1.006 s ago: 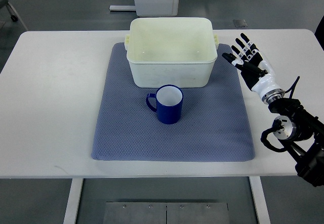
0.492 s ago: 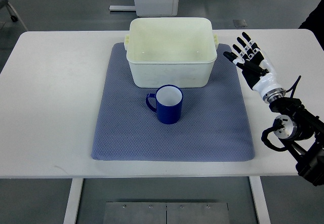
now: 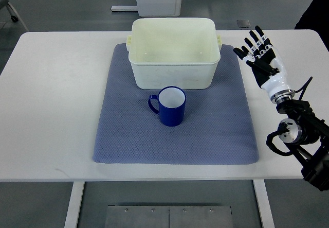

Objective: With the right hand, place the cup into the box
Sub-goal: 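Rotate the right hand palm-inward and move it toward the blue mug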

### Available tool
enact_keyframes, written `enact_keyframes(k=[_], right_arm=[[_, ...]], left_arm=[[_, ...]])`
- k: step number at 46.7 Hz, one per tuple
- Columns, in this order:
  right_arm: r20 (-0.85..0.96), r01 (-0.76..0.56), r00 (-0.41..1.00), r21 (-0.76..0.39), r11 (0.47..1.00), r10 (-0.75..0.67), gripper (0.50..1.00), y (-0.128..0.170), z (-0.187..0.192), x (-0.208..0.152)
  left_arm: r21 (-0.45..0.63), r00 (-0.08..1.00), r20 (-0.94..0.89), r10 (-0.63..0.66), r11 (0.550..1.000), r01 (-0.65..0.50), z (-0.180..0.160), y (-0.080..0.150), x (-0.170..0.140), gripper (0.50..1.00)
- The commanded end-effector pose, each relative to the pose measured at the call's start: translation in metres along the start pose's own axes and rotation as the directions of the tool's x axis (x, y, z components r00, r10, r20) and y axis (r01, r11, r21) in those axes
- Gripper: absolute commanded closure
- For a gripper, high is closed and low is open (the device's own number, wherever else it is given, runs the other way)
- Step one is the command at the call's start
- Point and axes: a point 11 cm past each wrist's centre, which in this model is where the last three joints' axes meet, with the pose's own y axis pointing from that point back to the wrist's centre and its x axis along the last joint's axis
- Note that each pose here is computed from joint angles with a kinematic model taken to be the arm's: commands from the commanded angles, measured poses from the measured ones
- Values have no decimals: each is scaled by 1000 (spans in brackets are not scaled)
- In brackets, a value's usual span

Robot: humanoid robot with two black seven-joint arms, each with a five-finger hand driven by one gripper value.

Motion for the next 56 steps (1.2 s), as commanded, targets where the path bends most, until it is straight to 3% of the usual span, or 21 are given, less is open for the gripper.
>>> enact_keyframes(k=[1,10,18,30,39,56], right_arm=[[-21,6,1000,-6,1000,-6,500,2,-2,4],[-145,23,989,-60,998,-32,500,19,-5,32],[-217,87,972,-41,995,-94,500,36,-16,50],[-225,146,958,-158,977,-180,500,66,-7,67],[-196,232,941,-218,948,-275,500,79,-4,53],[-115,362,915,-196,911,-388,500,81,-2,3]], left_arm=[[0,1000,-1,0,1000,0,0,0,0,500],[0,1000,-1,0,1000,0,0,0,0,500],[0,1000,-1,2,1000,-2,0,0,1,500],[0,1000,-1,0,1000,0,0,0,0,500],[0,1000,-1,0,1000,0,0,0,0,500],[0,1000,-1,0,1000,0,0,0,0,500]])
